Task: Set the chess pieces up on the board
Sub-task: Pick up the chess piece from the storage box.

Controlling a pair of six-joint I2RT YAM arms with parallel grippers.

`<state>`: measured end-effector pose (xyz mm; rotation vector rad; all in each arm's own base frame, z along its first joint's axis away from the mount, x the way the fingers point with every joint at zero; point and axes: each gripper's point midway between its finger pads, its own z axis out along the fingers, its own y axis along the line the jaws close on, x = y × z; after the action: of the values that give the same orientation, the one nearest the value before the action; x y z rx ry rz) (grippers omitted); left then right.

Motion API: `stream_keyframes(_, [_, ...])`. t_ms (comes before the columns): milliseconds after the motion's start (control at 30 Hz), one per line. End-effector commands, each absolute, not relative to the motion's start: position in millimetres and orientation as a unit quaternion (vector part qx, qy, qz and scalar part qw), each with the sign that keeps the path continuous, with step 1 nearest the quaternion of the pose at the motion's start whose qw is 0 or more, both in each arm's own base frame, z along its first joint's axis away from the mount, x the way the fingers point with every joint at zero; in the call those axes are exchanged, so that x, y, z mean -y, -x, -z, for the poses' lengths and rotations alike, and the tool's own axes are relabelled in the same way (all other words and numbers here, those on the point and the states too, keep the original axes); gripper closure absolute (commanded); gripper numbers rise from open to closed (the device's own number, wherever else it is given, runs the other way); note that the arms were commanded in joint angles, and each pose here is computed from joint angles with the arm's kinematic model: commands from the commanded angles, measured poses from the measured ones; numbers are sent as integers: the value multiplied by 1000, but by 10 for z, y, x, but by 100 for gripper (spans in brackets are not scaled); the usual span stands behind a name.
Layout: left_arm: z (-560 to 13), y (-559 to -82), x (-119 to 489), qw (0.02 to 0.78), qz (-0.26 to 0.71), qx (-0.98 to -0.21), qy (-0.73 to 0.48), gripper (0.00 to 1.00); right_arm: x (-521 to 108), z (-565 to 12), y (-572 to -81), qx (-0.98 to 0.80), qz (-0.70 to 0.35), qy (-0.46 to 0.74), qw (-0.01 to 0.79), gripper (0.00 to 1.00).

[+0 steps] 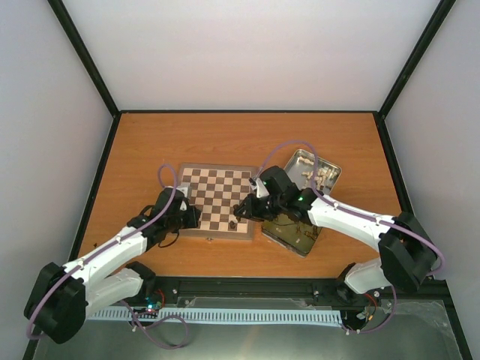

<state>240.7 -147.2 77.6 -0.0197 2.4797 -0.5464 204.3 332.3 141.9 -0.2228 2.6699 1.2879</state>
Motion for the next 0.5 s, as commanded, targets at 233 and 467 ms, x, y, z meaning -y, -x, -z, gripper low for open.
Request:
stream_keyframes(233, [-752, -2399, 1510, 315, 227, -921, 26, 99, -3309, -1543, -2117, -896, -427, 54, 105, 85])
stream_keyframes(467, [-615, -2300, 1504, 295, 234, -926, 33, 99, -3308, -1523, -2126, -898, -425, 53, 104, 85])
